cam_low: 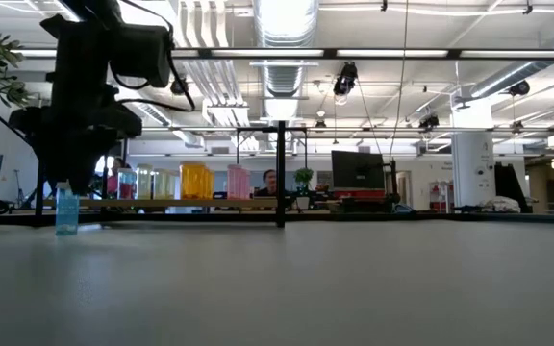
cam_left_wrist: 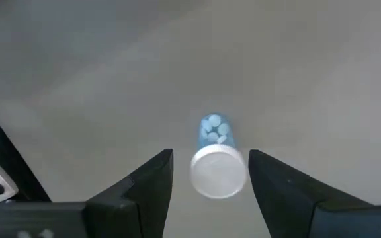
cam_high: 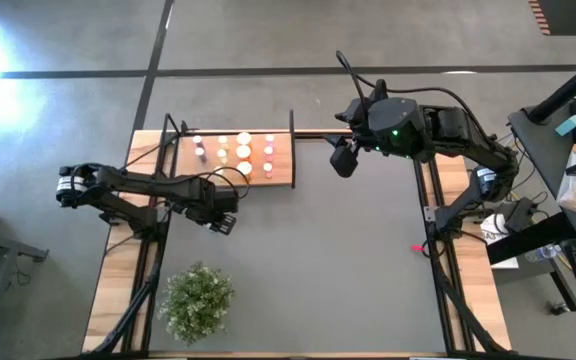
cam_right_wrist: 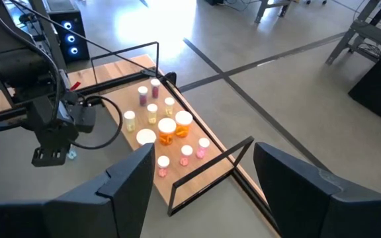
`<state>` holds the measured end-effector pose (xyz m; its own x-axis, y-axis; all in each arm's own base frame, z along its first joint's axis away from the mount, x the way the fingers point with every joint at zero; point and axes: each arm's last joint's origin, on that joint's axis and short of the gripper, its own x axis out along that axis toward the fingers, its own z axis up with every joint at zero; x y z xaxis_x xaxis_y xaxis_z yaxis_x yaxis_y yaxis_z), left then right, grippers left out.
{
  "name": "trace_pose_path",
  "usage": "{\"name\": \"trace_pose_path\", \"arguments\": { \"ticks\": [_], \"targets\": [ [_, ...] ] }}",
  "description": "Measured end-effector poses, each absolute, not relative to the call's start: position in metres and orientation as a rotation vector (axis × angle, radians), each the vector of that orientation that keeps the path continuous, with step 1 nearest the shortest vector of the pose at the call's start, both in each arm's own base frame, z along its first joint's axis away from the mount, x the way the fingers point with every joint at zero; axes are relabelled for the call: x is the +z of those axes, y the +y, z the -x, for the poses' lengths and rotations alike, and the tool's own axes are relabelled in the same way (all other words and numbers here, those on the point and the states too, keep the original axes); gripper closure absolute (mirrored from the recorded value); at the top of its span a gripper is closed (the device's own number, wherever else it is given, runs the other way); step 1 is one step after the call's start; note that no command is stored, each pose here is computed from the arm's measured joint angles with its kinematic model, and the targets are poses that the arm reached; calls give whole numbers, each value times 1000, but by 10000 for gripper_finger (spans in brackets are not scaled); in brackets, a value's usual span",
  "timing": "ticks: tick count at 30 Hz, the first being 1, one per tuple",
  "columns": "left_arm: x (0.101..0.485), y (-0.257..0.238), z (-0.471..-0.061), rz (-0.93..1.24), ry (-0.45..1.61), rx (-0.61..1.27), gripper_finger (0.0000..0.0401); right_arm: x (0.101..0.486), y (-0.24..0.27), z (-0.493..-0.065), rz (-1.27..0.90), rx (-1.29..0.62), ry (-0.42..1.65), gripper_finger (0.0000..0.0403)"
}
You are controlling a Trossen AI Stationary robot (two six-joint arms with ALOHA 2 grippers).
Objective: Pick and place medicine bottles onto shelf by color
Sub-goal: Put the blue pill bottle on the shelf
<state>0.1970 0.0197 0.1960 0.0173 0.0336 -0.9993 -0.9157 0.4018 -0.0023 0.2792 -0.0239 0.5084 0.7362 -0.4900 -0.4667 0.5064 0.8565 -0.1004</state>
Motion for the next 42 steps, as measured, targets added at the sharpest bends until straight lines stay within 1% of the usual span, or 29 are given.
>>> {"name": "trace_pose_path", "arguments": {
  "ticks": [14, 17, 22, 25, 29, 32, 38, 42],
  "targets": [
    [192, 16, -196, 867, 1353, 892, 287, 508, -24, -279, -34, -547, 503, 154],
    [192, 16, -196, 862, 1353, 886, 293, 508, -24, -279, -34, -547, 503, 154],
    [197, 16, -199, 813, 1359, 826, 291, 508, -24, -279, -34, -547, 503, 154],
    [202, 16, -201, 738, 1371, 742, 290, 508, -24, -279, -34, -547, 503, 154],
    [211, 16, -198, 575, 1404, 584, 289, 508, -24, -279, -34, -547, 503, 154],
    [222, 19, -194, 464, 1428, 504, 290, 508, -24, -279, -34, -547, 503, 154],
    [246, 33, -186, 266, 1426, 470, 290, 509, -24, -279, -34, -547, 503, 154],
    [250, 50, -180, 186, 1464, 423, 290, 509, -24, -279, -34, -547, 503, 154]
  ]
}}
